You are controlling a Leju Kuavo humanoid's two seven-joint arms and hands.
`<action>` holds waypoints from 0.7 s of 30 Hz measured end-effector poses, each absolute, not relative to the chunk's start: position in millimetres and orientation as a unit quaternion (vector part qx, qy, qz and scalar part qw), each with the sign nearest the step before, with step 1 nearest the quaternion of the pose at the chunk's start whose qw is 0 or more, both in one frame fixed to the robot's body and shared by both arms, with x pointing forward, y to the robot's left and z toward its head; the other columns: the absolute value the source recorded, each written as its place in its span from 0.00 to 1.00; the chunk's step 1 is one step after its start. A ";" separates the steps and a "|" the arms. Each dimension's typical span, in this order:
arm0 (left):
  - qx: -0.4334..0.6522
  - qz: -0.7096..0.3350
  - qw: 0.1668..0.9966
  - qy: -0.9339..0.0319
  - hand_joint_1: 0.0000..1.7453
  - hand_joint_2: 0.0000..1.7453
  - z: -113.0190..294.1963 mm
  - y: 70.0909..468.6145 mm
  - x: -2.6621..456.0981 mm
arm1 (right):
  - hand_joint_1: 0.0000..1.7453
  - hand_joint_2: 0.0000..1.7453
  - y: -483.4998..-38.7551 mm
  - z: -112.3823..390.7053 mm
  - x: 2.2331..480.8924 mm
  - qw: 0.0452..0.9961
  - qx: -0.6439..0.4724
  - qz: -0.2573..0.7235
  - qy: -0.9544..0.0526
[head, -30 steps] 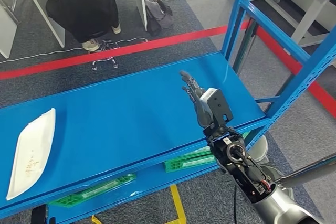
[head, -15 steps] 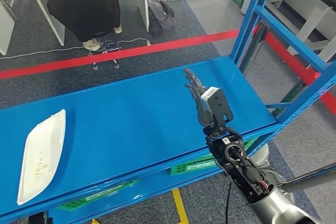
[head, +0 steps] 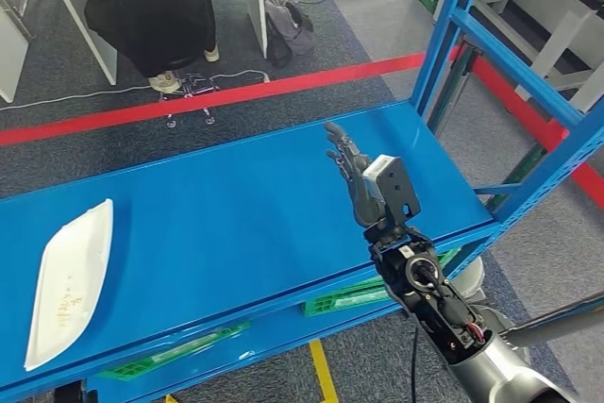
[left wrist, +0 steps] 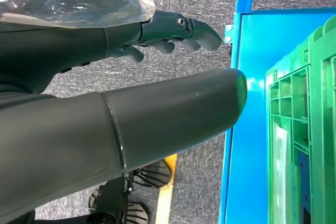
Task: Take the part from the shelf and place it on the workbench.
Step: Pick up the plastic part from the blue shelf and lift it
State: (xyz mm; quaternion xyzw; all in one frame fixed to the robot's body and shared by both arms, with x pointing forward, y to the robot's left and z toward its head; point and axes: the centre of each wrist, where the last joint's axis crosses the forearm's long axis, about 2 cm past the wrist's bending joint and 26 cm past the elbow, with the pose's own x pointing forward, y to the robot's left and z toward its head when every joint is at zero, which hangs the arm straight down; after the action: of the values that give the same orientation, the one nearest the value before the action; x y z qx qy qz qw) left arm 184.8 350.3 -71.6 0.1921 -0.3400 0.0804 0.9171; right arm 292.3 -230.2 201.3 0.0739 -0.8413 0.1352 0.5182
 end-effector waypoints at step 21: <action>0.195 0.087 0.915 -0.342 0.00 0.00 -71.5 352.9 184.1 | 0.00 0.00 -230.4 198.6 296.0 0.521 0.081 0.143 -0.838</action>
State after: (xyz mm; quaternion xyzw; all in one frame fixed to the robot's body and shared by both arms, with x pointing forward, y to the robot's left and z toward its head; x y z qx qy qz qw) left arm 184.1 352.9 -71.5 0.1946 -0.3419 0.0870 0.9152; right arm 296.0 -230.4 198.6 0.0812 -0.8376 0.1427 0.5211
